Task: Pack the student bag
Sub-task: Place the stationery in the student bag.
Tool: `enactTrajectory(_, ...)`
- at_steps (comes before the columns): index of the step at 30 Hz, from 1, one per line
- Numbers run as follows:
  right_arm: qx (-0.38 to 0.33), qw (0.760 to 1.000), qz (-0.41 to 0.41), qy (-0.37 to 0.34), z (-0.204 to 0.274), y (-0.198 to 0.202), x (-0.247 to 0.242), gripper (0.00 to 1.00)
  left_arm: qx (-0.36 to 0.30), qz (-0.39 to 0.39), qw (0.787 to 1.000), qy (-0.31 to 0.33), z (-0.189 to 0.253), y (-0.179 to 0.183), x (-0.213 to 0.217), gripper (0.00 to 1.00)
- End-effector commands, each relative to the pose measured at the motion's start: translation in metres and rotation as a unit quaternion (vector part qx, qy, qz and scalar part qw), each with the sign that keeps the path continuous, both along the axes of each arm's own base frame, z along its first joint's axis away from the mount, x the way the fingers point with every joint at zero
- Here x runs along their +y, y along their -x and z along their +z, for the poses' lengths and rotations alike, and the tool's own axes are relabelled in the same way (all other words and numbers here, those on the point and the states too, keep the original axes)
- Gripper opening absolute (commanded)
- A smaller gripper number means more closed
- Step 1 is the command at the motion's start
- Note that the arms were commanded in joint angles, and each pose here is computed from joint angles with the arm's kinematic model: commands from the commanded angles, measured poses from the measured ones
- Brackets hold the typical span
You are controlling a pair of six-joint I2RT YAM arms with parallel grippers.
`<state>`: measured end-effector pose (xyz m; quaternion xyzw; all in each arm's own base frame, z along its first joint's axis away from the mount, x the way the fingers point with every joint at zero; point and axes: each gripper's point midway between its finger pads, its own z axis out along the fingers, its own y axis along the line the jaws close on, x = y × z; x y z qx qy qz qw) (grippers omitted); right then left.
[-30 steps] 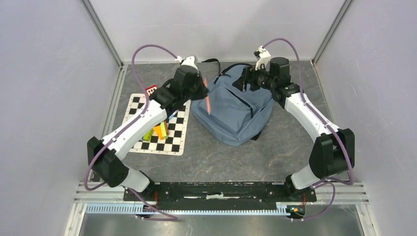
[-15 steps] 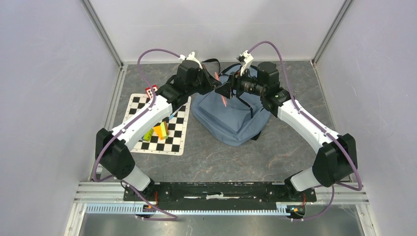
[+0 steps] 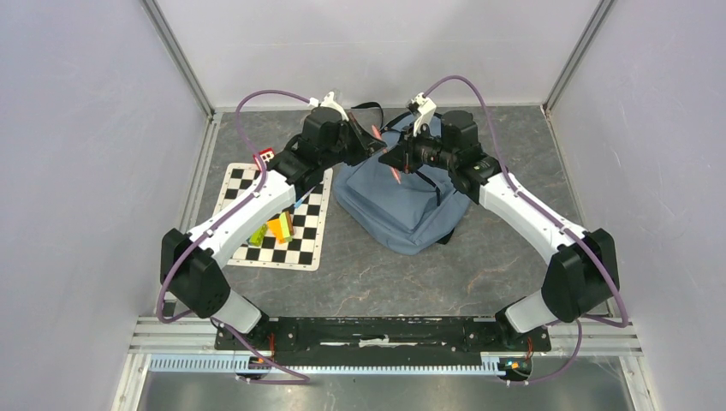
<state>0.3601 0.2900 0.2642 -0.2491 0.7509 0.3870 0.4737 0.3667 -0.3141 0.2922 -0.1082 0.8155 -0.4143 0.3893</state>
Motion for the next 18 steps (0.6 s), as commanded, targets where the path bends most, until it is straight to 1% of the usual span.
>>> enactTrajectory(1, -0.022, 0.998, -0.046, 0.023, 0.011, -0.017, -0.012, 0.03, -0.035, -0.014, 0.998, 0.042, 0.035, 0.005, -0.004, 0.06)
enactTrajectory(2, -0.023, 0.998, -0.057, 0.03, 0.01, -0.019, -0.015, 0.0, -0.039, -0.02, 0.998, 0.04, 0.035, 0.005, -0.005, 0.15)
enactTrajectory(3, -0.024, 0.997, -0.069, 0.036, 0.01, -0.023, -0.019, 0.0, -0.043, -0.026, 0.998, 0.036, 0.035, 0.005, -0.006, 0.31)
enactTrajectory(5, -0.031, 0.995, -0.086, 0.046, 0.01, -0.029, -0.027, 0.0, -0.056, -0.034, 0.998, 0.023, 0.035, 0.005, -0.006, 0.6)
enactTrajectory(7, -0.031, 0.993, -0.1, 0.051, 0.007, -0.037, -0.036, 0.0, -0.059, -0.031, 0.998, -0.002, 0.029, 0.003, -0.002, 0.82)
enactTrajectory(8, -0.03, 0.992, -0.106, 0.055, 0.004, -0.042, -0.042, 0.0, -0.061, -0.03, 0.998, -0.016, 0.026, 0.002, 0.001, 0.89)
enactTrajectory(9, -0.026, 0.992, -0.113, 0.059, 0.0, -0.047, -0.047, 0.0, -0.058, -0.031, 0.997, -0.031, 0.02, 0.002, 0.002, 0.94)
enactTrajectory(11, -0.019, 0.989, -0.126, 0.068, -0.009, -0.058, -0.062, 0.0, -0.048, -0.033, 0.996, -0.067, 0.005, -0.001, 0.006, 0.99)
enactTrajectory(18, -0.017, 0.974, -0.171, 0.144, -0.039, -0.08, -0.104, 0.0, 0.017, -0.068, 0.982, -0.178, -0.061, -0.012, 0.005, 1.0)
